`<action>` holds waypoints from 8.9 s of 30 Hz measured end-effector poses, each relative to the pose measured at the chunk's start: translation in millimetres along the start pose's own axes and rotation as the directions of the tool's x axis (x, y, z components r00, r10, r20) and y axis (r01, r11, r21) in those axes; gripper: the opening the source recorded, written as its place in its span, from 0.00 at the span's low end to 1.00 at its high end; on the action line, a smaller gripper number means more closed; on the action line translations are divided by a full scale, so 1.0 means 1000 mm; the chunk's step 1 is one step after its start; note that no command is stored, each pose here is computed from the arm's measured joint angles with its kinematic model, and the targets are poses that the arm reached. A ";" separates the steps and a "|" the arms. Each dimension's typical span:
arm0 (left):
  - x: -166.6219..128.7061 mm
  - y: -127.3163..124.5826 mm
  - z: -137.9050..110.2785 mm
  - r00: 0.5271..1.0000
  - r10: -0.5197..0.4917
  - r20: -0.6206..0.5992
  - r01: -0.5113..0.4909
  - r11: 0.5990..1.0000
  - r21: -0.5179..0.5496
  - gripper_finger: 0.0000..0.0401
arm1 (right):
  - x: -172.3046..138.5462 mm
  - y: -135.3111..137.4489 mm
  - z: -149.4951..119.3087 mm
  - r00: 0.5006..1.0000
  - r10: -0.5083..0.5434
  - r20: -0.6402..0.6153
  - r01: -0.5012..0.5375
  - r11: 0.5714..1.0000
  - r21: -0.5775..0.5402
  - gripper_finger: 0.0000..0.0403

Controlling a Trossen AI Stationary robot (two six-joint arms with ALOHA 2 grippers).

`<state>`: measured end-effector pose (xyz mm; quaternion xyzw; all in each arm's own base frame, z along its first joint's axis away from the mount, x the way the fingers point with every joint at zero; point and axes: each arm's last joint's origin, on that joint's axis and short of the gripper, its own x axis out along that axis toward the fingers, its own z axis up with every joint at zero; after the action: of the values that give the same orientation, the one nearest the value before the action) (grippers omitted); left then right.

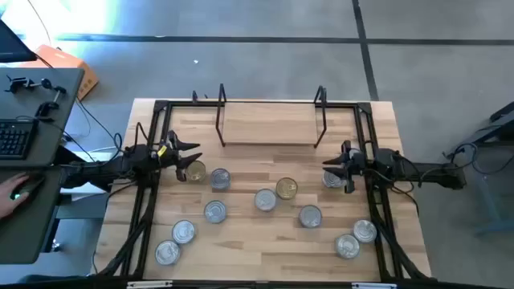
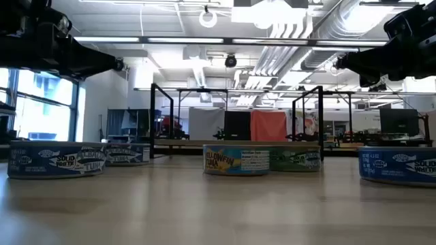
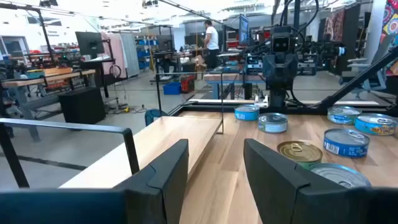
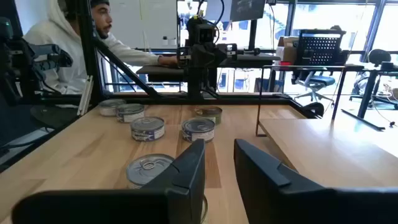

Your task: Stack canned seafood by type on shelf

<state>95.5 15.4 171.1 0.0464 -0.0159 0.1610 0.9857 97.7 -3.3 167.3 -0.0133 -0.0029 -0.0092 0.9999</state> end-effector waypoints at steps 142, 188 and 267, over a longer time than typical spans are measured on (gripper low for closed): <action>0.000 0.001 0.018 0.984 0.002 0.181 0.104 0.810 -0.577 0.36 | 0.140 0.059 -0.042 0.815 0.180 -0.551 -0.333 0.923 -0.191 0.49; 0.015 -0.019 0.001 0.994 -0.107 -0.020 0.083 0.859 -0.505 0.36 | 0.186 0.072 -0.051 0.560 -0.295 -0.775 0.041 0.943 -0.330 0.30; 0.018 -0.020 -0.012 0.986 -0.076 -0.149 -0.008 0.868 -0.496 0.36 | 0.199 0.074 -0.025 0.460 -0.483 -0.745 -0.085 0.811 -0.579 0.00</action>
<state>119.0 3.1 158.3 -0.2207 0.0251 0.1374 0.9653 298.6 66.4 141.6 -0.2873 0.5034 -0.1383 0.8031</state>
